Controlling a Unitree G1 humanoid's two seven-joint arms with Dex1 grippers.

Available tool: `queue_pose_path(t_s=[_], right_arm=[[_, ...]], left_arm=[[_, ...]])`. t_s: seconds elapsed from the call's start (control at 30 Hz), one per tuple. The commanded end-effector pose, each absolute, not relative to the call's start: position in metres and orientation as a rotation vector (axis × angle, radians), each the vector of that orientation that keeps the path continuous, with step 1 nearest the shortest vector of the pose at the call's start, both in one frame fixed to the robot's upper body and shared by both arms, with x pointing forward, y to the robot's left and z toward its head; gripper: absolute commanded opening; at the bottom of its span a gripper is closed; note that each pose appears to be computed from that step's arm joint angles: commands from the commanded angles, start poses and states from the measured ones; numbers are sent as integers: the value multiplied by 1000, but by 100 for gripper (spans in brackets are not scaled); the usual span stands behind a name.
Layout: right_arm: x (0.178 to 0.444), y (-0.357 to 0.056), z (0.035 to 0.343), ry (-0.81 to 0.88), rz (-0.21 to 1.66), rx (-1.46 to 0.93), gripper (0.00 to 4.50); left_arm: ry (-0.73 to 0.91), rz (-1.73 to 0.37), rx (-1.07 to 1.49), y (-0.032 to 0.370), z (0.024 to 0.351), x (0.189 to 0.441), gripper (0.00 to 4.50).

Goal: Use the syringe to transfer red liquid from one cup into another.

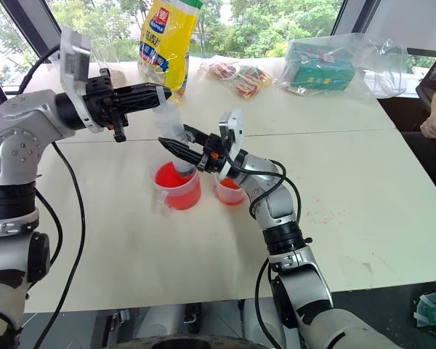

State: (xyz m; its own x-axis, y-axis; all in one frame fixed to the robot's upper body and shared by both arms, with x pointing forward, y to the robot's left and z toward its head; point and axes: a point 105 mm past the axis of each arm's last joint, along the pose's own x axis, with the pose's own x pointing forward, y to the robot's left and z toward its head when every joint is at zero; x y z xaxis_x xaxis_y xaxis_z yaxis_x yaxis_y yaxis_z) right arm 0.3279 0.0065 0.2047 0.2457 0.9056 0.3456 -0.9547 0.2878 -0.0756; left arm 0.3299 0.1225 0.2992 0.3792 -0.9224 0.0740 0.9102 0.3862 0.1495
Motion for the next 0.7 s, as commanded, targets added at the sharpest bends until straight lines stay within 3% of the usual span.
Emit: queue_pose_path(t_s=[0.03, 0.5, 0.7], right_arm=[[309, 27, 190, -295, 1413, 128, 135], [309, 28, 193, -299, 1419, 132, 135], [308, 26, 217, -365, 1407, 142, 135]], left_arm=[[-339, -1072, 127, 137, 347, 328, 4], [-332, -1067, 126, 137, 345, 329, 4], [-241, -1101, 115, 135, 324, 326, 4]])
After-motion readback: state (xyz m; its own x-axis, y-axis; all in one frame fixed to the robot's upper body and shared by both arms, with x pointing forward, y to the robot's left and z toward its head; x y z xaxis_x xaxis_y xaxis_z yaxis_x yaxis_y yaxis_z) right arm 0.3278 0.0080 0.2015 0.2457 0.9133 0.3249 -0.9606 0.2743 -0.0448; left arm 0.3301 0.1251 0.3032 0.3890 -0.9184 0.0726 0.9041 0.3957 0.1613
